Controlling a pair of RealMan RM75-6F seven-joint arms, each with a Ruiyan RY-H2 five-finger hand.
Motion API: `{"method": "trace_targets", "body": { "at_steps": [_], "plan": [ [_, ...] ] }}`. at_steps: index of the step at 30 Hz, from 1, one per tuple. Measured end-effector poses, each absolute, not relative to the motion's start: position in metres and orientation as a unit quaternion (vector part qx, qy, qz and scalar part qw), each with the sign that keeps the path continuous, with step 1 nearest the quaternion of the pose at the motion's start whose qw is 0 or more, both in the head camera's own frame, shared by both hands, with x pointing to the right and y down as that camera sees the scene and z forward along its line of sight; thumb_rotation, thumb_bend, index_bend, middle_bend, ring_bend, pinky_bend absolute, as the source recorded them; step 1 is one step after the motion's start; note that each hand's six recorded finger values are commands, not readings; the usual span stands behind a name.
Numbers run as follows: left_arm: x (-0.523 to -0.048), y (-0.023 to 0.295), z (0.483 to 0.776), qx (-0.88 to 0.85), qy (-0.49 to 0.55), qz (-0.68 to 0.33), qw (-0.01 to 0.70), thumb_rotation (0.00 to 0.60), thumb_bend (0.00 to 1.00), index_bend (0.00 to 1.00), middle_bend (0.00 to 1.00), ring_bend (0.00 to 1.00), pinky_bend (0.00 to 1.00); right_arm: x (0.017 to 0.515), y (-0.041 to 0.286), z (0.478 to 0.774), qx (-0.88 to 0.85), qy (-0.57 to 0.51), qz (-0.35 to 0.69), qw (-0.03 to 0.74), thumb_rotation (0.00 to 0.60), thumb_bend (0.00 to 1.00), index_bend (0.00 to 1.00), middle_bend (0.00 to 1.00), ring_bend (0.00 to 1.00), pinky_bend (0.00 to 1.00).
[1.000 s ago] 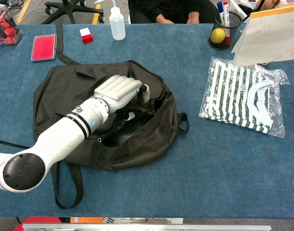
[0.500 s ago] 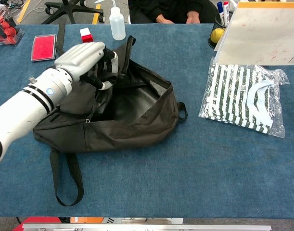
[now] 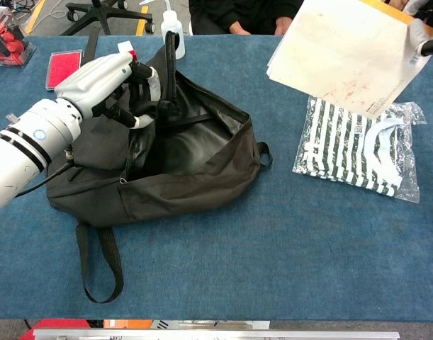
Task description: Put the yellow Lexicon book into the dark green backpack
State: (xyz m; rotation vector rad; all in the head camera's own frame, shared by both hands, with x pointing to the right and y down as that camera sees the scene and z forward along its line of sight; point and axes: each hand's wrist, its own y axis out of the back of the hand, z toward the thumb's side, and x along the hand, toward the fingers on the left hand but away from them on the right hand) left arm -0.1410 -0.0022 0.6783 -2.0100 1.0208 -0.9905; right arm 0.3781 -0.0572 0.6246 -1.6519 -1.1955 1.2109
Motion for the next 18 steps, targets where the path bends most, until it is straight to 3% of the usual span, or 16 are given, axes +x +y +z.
{"method": "trace_targets", "body": {
  "at_steps": [18],
  "plan": [
    [-0.139,-0.001,0.662,-0.768,0.405,-0.364,0.336,0.6,0.32,0.56,0.64,0.72,0.91,0.33,-0.04,0.667,-0.734,-0.486,0.474,-0.011,0.6,0.54,0.8,0.65,0.58,0.71]
  ]
}}
